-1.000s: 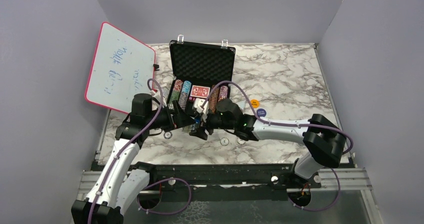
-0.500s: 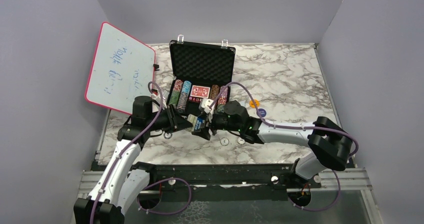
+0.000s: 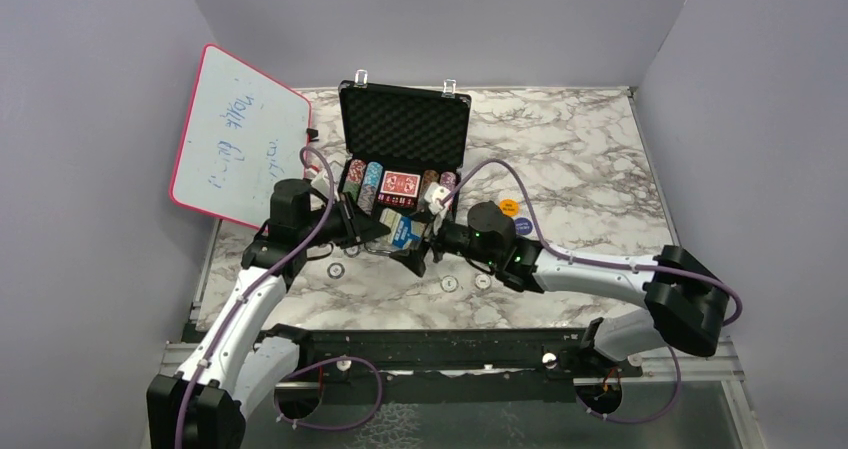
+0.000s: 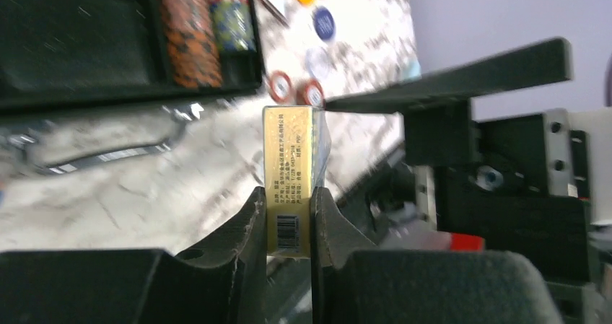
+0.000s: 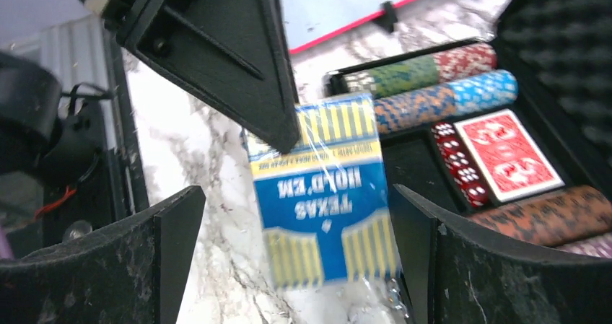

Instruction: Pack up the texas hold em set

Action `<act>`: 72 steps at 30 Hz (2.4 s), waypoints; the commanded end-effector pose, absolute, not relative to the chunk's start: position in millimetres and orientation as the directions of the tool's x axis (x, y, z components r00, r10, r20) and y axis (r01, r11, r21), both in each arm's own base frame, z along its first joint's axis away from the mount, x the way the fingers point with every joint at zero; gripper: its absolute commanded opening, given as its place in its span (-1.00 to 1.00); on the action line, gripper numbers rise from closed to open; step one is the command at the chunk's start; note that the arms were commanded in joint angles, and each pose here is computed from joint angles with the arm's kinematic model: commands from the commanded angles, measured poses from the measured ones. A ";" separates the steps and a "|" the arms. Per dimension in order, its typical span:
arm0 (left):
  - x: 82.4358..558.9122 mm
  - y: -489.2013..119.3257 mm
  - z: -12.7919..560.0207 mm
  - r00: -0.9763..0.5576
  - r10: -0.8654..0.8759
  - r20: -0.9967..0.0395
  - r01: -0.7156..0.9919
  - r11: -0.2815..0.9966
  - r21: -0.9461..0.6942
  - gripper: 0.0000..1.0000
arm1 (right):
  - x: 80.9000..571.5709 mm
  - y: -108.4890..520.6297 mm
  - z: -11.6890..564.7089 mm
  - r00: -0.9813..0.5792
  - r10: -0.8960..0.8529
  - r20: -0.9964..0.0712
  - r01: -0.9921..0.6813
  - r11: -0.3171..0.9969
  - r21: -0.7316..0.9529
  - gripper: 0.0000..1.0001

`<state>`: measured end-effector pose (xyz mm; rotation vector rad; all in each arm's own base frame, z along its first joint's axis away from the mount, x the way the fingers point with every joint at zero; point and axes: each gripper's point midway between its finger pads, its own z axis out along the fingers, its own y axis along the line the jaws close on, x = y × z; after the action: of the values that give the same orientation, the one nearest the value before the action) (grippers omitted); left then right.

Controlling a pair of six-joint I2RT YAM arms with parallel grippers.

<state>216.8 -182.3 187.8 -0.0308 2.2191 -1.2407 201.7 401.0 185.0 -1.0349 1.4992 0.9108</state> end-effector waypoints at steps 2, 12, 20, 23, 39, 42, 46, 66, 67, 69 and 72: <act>297.1 -149.4 196.0 -0.570 -0.449 -0.688 0.241 0.709 -0.663 -1.00 | 246.7 357.1 180.3 -0.358 -0.053 -0.932 -0.743 0.621 0.250 0.99; 339.5 -165.4 159.9 -0.696 -0.316 -0.645 0.244 0.740 -0.626 -1.00 | 288.6 281.1 134.3 -0.586 0.094 -0.805 -0.451 0.787 0.420 0.99; 340.3 -176.5 122.5 -0.787 -0.275 -0.552 0.216 0.715 -0.665 -1.00 | 289.7 266.6 124.3 -0.591 0.040 -0.806 -0.429 0.830 0.356 1.00; 337.3 -178.1 117.1 -0.802 -0.263 -0.537 0.216 0.709 -0.671 -1.00 | 291.4 258.1 122.9 -0.578 0.038 -0.815 -0.410 0.851 0.330 1.00; 320.4 -187.1 88.4 -0.872 -0.223 -0.435 0.181 0.679 -0.711 -0.38 | 287.3 256.6 119.8 -0.590 0.036 -0.807 -0.409 0.849 0.336 1.00; 326.0 -179.9 93.6 -0.858 -0.215 -0.466 0.183 0.720 -0.669 -0.12 | 287.3 254.9 119.7 -0.587 0.024 -0.809 -0.411 0.852 0.324 1.00; 339.0 -160.7 103.4 -0.826 -0.203 -0.526 0.162 0.809 -0.565 0.17 | 285.6 253.1 118.7 -0.589 0.013 -0.808 -0.413 0.855 0.315 0.99; 338.9 -159.9 78.5 -0.881 -0.157 -0.446 0.103 0.856 -0.506 -0.19 | 271.6 260.8 109.9 -0.591 -0.061 -0.804 -0.508 0.803 0.312 0.99; 338.5 -160.3 74.8 -0.884 -0.154 -0.442 0.098 0.862 -0.497 -0.19 | 271.3 260.4 109.4 -0.591 -0.063 -0.804 -0.508 0.804 0.310 0.99; 336.7 -161.6 67.7 -0.890 -0.149 -0.431 0.088 0.871 -0.483 -0.19 | 271.7 259.3 108.5 -0.592 -0.064 -0.804 -0.504 0.808 0.307 1.00; 334.9 -163.5 60.3 -0.895 -0.142 -0.423 0.077 0.885 -0.460 -0.30 | 271.3 258.0 106.8 -0.594 -0.067 -0.801 -0.500 0.812 0.302 1.00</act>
<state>339.0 -159.8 71.9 -0.0390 2.5668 -0.6947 273.4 262.7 111.2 -0.4001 2.1351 0.6650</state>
